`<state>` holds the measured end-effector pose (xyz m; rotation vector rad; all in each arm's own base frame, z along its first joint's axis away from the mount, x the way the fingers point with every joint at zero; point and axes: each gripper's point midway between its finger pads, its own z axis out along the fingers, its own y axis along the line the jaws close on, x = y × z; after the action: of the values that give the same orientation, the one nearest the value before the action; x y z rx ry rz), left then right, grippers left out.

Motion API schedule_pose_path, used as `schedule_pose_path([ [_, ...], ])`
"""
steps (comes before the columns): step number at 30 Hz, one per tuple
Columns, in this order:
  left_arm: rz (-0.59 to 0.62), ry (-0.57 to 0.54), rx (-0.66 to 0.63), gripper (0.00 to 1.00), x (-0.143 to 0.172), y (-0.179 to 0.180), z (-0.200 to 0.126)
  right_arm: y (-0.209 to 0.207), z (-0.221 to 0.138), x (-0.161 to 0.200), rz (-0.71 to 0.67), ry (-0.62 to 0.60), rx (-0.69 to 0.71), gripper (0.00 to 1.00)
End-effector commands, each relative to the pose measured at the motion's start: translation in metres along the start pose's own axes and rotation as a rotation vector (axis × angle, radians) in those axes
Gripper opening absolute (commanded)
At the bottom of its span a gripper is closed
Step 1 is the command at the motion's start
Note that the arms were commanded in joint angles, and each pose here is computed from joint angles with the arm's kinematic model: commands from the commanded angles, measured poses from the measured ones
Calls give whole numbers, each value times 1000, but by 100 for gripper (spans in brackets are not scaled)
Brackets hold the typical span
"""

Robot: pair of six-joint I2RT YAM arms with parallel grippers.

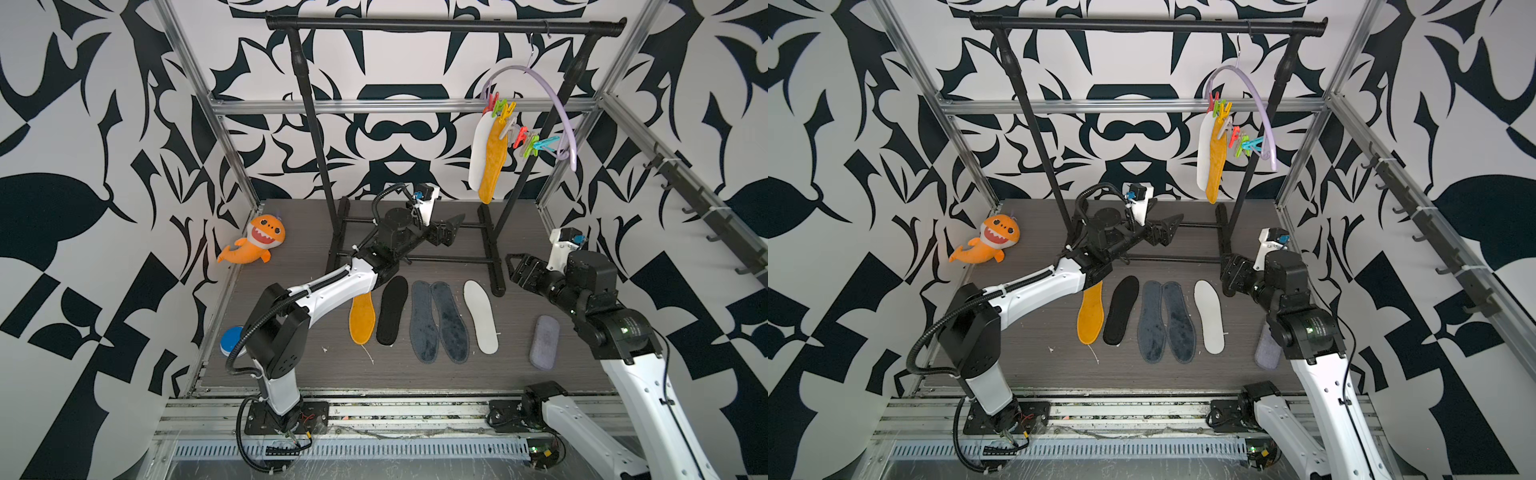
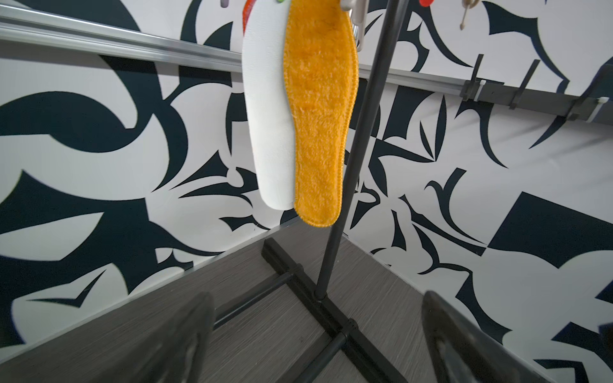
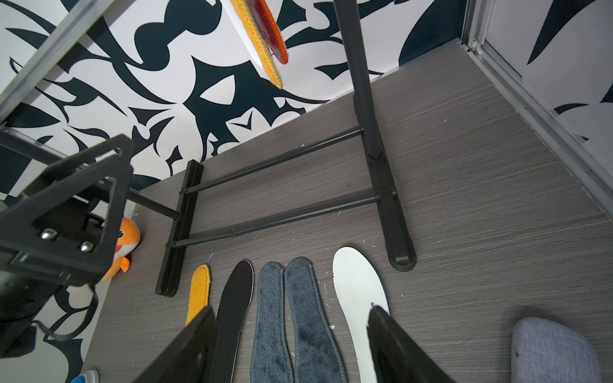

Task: Take the shoe insoles off the hanger
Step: Remove the insole from the hanger.

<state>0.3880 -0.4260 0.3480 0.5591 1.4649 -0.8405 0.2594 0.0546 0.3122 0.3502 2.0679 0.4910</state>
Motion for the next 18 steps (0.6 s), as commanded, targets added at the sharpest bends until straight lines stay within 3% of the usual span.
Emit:
schedule_pose_path([
  [1, 47, -66, 5, 98, -13, -7, 18, 5, -8, -3, -12, -24, -31, 75],
  [18, 66, -128, -53, 97, 12, -16, 94, 4, -11, 11, 29, -7, -67, 77],
])
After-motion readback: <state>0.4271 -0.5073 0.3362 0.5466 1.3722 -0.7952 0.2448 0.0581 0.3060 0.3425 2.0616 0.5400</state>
